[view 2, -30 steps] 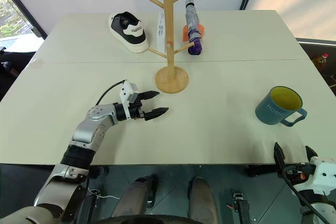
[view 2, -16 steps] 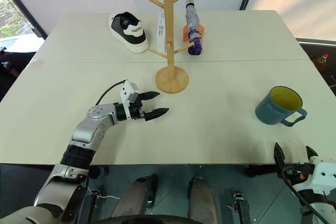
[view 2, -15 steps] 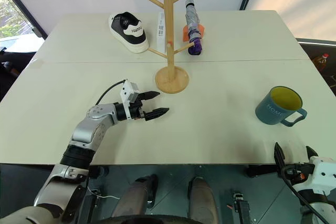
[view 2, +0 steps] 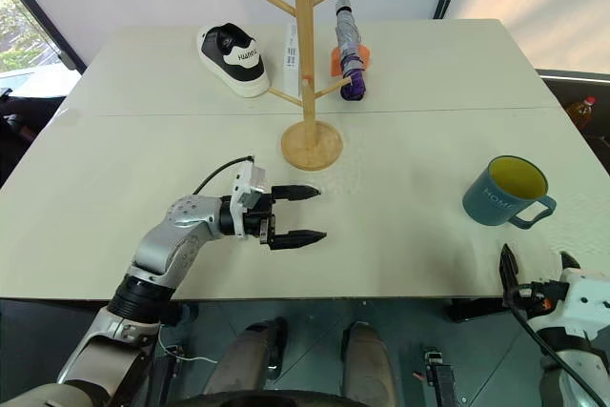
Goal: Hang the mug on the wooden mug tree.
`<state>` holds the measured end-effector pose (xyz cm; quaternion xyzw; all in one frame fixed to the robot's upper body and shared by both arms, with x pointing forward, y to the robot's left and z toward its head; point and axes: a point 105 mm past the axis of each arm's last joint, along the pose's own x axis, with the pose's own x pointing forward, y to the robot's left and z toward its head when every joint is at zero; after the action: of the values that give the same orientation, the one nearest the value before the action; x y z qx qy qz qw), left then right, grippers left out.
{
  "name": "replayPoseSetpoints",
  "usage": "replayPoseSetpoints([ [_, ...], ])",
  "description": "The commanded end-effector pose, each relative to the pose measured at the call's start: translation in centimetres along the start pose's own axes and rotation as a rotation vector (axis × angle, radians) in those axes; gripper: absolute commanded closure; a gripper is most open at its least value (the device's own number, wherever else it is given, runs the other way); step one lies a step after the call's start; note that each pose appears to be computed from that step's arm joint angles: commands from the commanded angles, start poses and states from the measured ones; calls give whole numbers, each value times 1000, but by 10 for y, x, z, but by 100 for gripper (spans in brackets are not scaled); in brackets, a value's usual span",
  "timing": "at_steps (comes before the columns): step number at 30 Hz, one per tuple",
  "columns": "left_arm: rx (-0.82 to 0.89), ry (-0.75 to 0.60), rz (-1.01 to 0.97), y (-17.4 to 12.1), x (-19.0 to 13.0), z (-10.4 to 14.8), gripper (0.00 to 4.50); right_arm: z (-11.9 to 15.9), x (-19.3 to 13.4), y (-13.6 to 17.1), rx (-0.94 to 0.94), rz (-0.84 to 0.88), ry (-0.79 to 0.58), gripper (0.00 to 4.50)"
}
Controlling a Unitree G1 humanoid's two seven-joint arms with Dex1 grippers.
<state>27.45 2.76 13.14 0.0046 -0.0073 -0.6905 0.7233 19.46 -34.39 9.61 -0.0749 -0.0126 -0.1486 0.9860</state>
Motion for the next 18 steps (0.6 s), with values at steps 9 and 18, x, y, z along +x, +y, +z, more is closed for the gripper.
replayPoseSetpoints([
  [9, 43, -28, -10, -7, 1, 13, 0, 1, 28, -14, -33, -62, 3, 12],
  [18, 45, -38, 8, -8, 0, 16, 0, 1, 40, -17, -22, -81, 3, 12],
])
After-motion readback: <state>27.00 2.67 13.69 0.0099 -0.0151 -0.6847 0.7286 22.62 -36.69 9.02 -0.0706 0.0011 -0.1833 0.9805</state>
